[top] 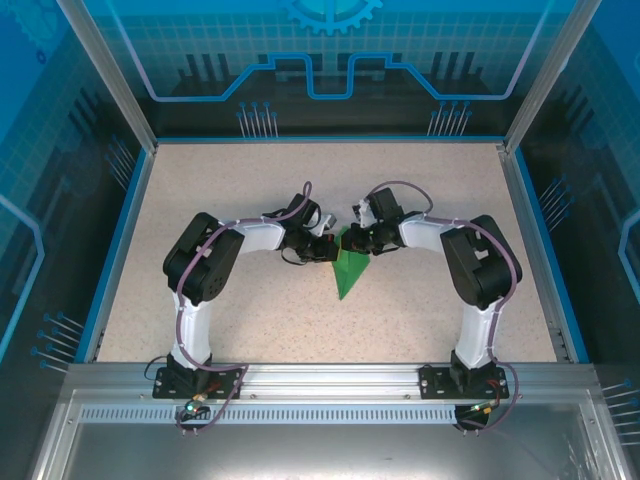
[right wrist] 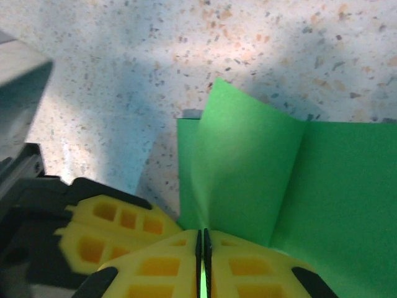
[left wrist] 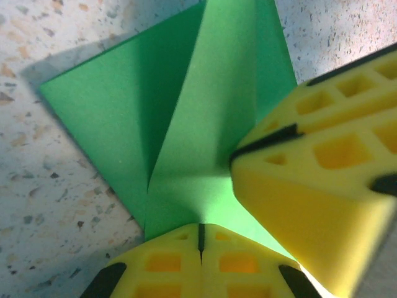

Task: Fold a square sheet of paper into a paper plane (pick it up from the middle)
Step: Fourth fold the wing at the center of the table.

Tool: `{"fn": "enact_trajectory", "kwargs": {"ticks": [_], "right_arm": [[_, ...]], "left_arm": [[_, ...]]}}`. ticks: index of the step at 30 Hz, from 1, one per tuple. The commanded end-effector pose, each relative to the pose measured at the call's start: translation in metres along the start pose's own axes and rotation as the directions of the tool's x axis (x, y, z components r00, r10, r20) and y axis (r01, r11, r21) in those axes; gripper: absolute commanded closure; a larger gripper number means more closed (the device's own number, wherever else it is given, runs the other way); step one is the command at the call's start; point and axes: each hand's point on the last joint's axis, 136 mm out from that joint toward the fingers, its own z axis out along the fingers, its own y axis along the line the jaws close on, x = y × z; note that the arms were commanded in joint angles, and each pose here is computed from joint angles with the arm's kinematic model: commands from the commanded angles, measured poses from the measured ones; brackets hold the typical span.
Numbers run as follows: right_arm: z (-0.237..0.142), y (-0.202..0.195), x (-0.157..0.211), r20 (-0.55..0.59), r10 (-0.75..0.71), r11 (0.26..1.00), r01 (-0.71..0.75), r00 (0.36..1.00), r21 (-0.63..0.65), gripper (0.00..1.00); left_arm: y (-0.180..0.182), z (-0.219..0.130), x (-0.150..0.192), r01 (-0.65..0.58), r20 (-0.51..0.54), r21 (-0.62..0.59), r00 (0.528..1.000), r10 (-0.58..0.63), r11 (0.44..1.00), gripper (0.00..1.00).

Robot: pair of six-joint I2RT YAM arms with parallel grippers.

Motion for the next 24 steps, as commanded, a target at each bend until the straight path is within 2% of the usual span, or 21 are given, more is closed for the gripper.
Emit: {"fn": "enact_trajectory", "kwargs": {"ticks": [1, 7, 15, 24], "right_arm": [[-0.001, -0.015, -0.004, -0.010, 0.001, 0.998, 0.000, 1.000, 0.060, 0.88], [0.003, -0.032, -0.001, -0.030, -0.002, 0.991, 0.006, 1.000, 0.136, 0.88], [0.005, -0.043, 0.003, -0.044, 0.000, 0.984, 0.008, 0.999, 0.175, 0.89], [0.006, -0.049, 0.008, -0.061, -0.001, 0.982, 0.013, 0.998, 0.189, 0.90]], "left_arm": [[0.001, 0.003, 0.012, -0.023, -0.042, -0.019, 0.999, 0.022, 1.000, 1.00], [-0.007, 0.000, 0.008, -0.030, -0.035, 0.000, 0.999, 0.030, 1.000, 1.00], [-0.018, -0.006, 0.005, -0.047, -0.027, 0.016, 0.999, 0.047, 0.999, 0.99], [-0.044, -0.033, -0.007, -0.075, 0.039, 0.017, 0.996, 0.074, 0.997, 0.80]]}}
